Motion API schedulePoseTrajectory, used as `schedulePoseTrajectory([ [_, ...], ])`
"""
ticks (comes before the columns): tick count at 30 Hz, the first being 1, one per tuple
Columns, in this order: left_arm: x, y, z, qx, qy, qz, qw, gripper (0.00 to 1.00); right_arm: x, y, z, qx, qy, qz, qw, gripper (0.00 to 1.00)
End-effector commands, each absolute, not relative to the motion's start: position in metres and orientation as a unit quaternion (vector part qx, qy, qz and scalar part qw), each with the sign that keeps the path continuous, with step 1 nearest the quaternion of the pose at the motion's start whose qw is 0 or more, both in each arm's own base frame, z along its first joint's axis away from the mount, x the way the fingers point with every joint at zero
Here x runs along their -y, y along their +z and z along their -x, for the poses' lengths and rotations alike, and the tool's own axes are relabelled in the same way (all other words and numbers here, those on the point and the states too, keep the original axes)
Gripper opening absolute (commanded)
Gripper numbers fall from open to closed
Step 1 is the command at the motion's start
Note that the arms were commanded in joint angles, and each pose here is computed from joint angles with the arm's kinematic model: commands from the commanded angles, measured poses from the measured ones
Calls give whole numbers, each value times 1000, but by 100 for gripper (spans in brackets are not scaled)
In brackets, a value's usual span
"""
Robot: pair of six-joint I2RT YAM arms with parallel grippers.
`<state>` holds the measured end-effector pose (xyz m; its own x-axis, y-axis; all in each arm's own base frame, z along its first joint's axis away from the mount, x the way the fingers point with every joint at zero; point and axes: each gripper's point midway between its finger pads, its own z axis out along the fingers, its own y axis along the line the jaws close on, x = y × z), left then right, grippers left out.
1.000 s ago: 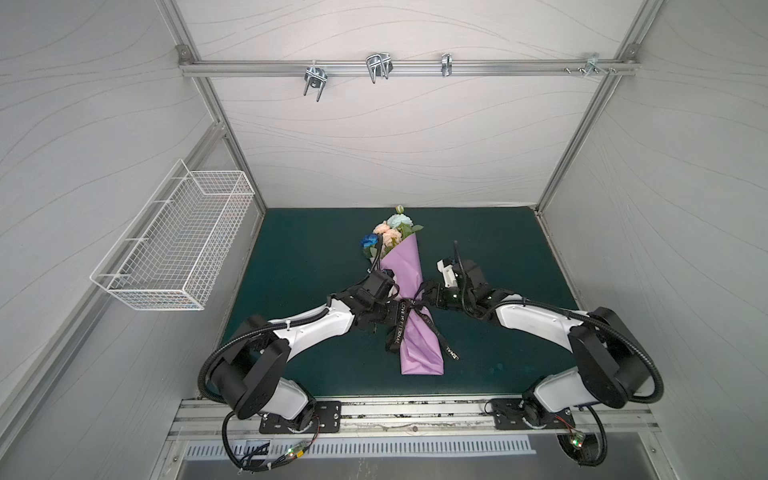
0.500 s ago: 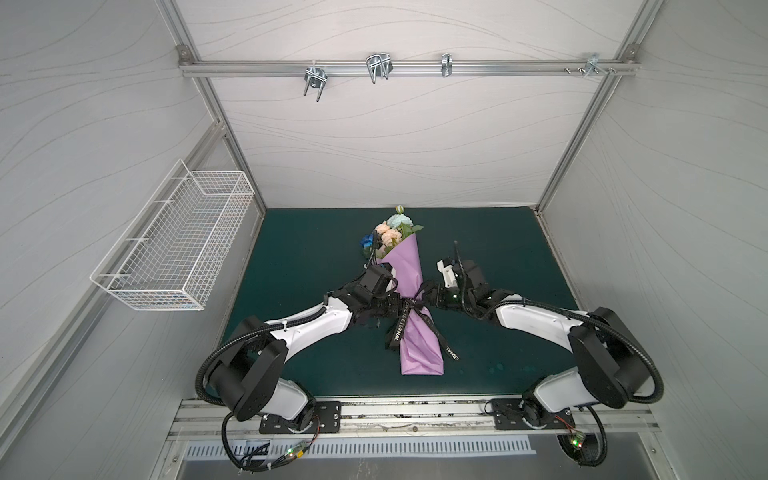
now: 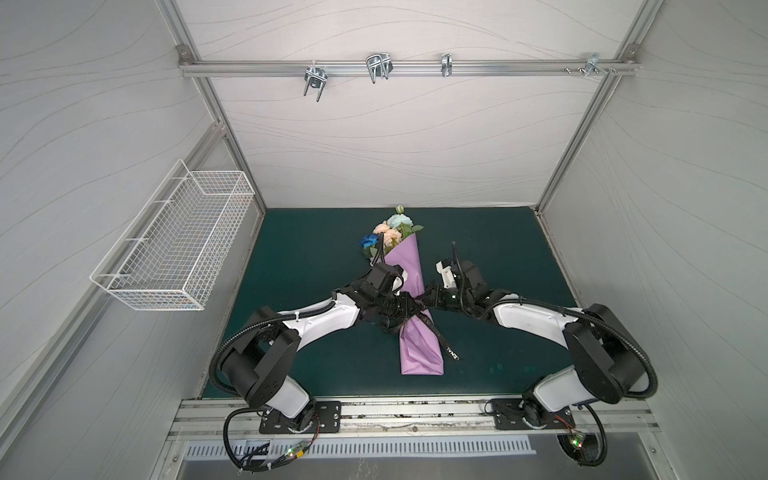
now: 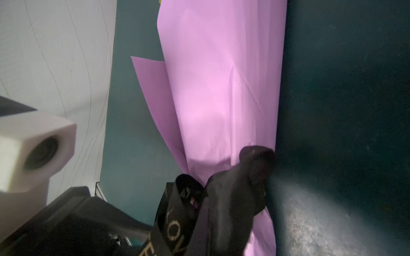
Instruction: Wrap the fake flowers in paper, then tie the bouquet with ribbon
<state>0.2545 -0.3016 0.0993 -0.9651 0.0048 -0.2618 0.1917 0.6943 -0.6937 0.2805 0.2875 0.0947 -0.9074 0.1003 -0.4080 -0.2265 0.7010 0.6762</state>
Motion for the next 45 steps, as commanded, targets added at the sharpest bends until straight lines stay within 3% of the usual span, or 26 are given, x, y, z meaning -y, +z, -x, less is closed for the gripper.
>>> schedulePoseTrajectory([
  [1,308,117,-242,-906,-410,-58,88,25,-289,91,-279,-895,391,41,211,0],
  [9,240,120,-259,-947,-229,-85,208,27,-289,94,-278,-892,395,46,214,0],
  [13,237,127,-262,-936,-226,-118,244,35,-289,95,-278,-893,394,46,213,0],
  [19,261,128,-242,-894,-224,-264,283,50,-289,99,-279,-892,394,46,217,0],
  [29,277,108,-251,-875,-146,-332,321,55,-290,98,-280,-893,395,44,213,0],
  [38,275,91,-268,-888,-99,-317,319,53,-292,101,-281,-891,399,44,214,0],
  [45,289,96,-272,-887,-126,-311,318,34,-294,101,-281,-890,402,44,211,0],
])
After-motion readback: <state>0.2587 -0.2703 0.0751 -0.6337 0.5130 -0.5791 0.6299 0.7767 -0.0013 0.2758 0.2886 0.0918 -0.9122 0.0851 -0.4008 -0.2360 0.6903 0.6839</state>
